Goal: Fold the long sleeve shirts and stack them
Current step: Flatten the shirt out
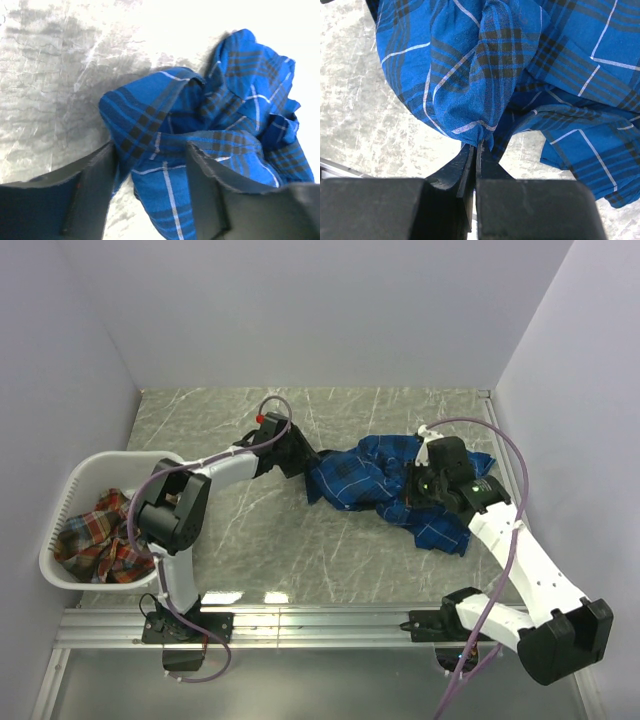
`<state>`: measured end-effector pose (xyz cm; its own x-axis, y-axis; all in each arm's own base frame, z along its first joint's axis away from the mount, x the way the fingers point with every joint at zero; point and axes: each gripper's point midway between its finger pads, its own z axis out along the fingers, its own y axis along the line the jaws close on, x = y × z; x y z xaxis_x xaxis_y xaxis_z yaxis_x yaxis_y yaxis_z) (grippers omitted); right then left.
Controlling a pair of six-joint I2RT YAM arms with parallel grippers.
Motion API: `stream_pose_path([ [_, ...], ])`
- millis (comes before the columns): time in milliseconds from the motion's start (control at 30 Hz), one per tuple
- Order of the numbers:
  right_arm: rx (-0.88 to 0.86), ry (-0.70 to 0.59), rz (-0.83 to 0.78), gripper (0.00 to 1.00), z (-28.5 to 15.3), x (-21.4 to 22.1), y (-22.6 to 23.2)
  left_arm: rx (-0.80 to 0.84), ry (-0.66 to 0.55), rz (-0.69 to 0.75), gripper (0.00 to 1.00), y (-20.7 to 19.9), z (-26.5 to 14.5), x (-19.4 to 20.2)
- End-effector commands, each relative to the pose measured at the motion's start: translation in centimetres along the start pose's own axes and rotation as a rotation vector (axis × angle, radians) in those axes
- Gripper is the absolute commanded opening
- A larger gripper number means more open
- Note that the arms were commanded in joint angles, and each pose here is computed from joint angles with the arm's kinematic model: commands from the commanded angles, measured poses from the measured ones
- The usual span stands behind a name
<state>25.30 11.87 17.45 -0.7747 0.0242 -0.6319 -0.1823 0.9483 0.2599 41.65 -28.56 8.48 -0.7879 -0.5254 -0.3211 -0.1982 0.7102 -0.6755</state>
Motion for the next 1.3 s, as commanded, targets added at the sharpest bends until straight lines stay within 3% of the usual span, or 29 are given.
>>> stream_pose_path([
  [0,-0.010,-0.020,-0.010,0.00,0.4,-0.6,0.3,0.079,-0.015,-0.009,0.54,-2.2,0.6,-0.9],
  [67,-0.002,-0.023,-0.013,0.00,0.5,-0.8,0.1,0.077,-0.027,0.005,0.48,-2.1,1.2,-1.2],
  [167,0.018,-0.043,-0.026,0.00,0.5,-1.7,-0.1,0.126,-0.064,0.041,0.30,-3.3,1.9,-2.4],
  [200,0.030,-0.049,-0.029,0.00,0.5,-1.9,-0.3,0.151,-0.081,0.055,0.15,-4.3,2.0,-3.2],
  [267,0.033,-0.072,-0.032,0.00,0.3,-3.0,-0.1,0.169,-0.102,0.097,0.01,-4.8,2.6,-4.2],
  [433,0.056,-0.140,-0.044,0.00,-0.7,-6.2,0.2,0.236,-0.234,0.163,0.00,-8.2,0.0,-10.7],
  [567,0.052,-0.204,-0.068,0.01,-2.5,-9.0,0.9,0.247,-0.498,0.357,0.01,-12.0,-8.2,-16.2],
  [667,-0.068,-0.214,-0.107,0.01,-3.0,-9.4,3.1,0.240,-0.634,0.480,0.01,-12.9,-13.3,-17.5],
  [767,-0.169,-0.164,-0.144,0.02,-2.6,-8.1,4.6,0.196,-0.678,0.546,0.00,-10.6,-15.2,-16.4],
  [833,-0.254,-0.072,-0.173,0.06,-2.4,-5.7,5.8,0.112,-0.638,0.540,0.00,-6.4,-14.0,-14.5],
  [867,-0.275,-0.013,-0.198,0.09,-1.7,-4.2,5.8,0.083,-0.654,0.527,0.00,-5.3,-14.7,-14.3],
  [900,-0.316,0.080,-0.199,0.25,-1.7,-2.0,6.1,0.035,-0.607,0.521,0.01,-2.6,-13.7,-12.7],
  [967,-0.331,0.189,-0.189,0.44,-1.1,0.6,5.9,0.017,-0.580,0.486,0.00,-0.6,-14.0,-11.1],
  [1000,-0.326,0.207,-0.176,0.56,-0.9,1.1,5.8,-0.018,-0.531,0.472,0.01,1.9,-13.2,-9.3],
  [1100,-0.306,0.129,-0.133,0.74,-0.9,-0.3,5.9,-0.068,-0.491,0.394,0.03,5.4,-13.3,-6.9],
  [1267,-0.112,-0.021,-0.018,0.81,0.3,-5.3,3.2,-0.194,-0.430,0.274,0.13,10.1,-14.3,-4.0],
])
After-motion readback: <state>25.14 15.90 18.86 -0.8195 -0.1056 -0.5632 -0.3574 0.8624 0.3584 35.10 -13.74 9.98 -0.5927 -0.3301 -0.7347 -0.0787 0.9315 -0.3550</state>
